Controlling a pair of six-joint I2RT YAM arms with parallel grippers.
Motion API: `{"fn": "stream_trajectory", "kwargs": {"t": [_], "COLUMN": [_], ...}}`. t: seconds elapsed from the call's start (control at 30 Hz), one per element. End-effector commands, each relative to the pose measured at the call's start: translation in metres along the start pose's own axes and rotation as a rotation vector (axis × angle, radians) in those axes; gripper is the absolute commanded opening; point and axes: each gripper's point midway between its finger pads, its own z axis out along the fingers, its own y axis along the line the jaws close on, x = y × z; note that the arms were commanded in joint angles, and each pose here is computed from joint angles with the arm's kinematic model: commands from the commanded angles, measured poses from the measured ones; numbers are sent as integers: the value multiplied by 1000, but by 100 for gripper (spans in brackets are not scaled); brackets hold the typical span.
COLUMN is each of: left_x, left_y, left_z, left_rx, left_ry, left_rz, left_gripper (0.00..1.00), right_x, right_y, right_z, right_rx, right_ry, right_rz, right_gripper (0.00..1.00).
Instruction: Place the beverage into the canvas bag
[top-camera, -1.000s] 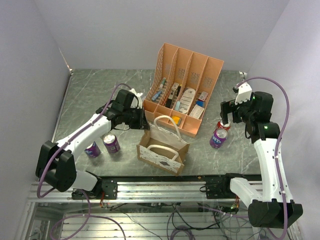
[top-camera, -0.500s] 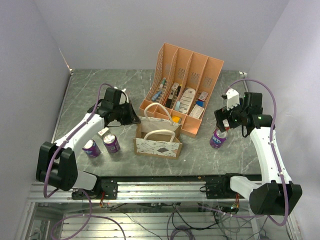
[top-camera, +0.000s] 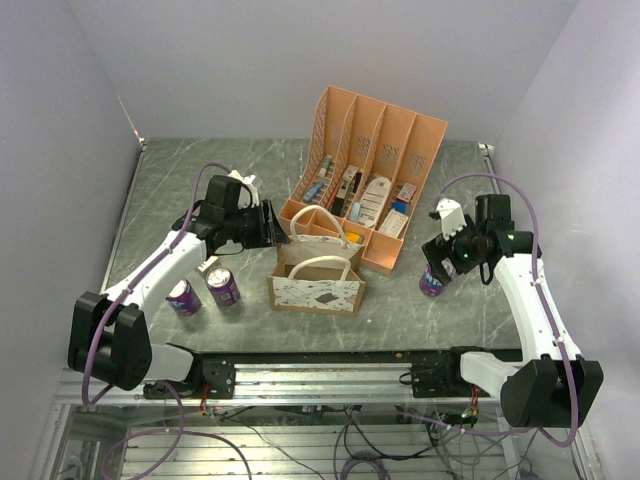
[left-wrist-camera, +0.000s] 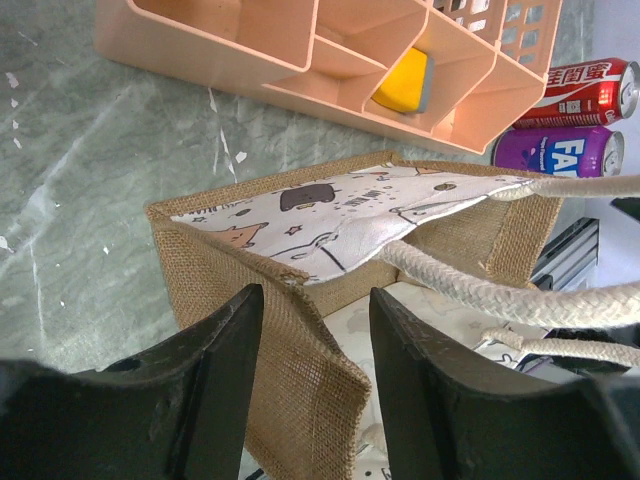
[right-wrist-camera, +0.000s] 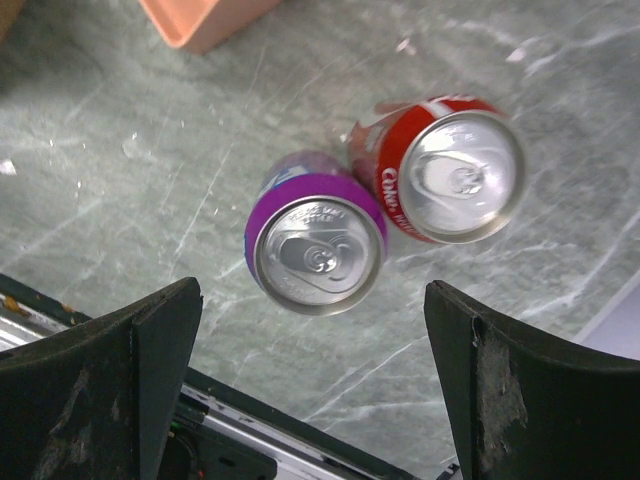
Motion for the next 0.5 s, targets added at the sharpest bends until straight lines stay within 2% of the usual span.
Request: {"fn": "stream_trajectory", "kwargs": {"t": [0.0, 0.07, 0.23, 0.47], "left_x": [-15, -15, -19, -24], "left_y": [-26, -32, -35, -41], "left_z": [-15, -19, -29, -37], "left_rx": [72, 81, 65, 79], "left_ry": [-63, -71, -110, -117], "left_rz": [138, 185, 259, 346], "left_gripper": [66, 68, 63, 69], "right_x": [10, 10, 9, 0], "right_y": [3, 3, 5, 11], "right_z": [7, 11, 22, 32], "right_rx": [-15, -24, -53, -101], "right_ry": [30, 27, 22, -21], "right_rz": [-57, -60, -74, -105], "right_gripper": [92, 92, 91, 91]}}
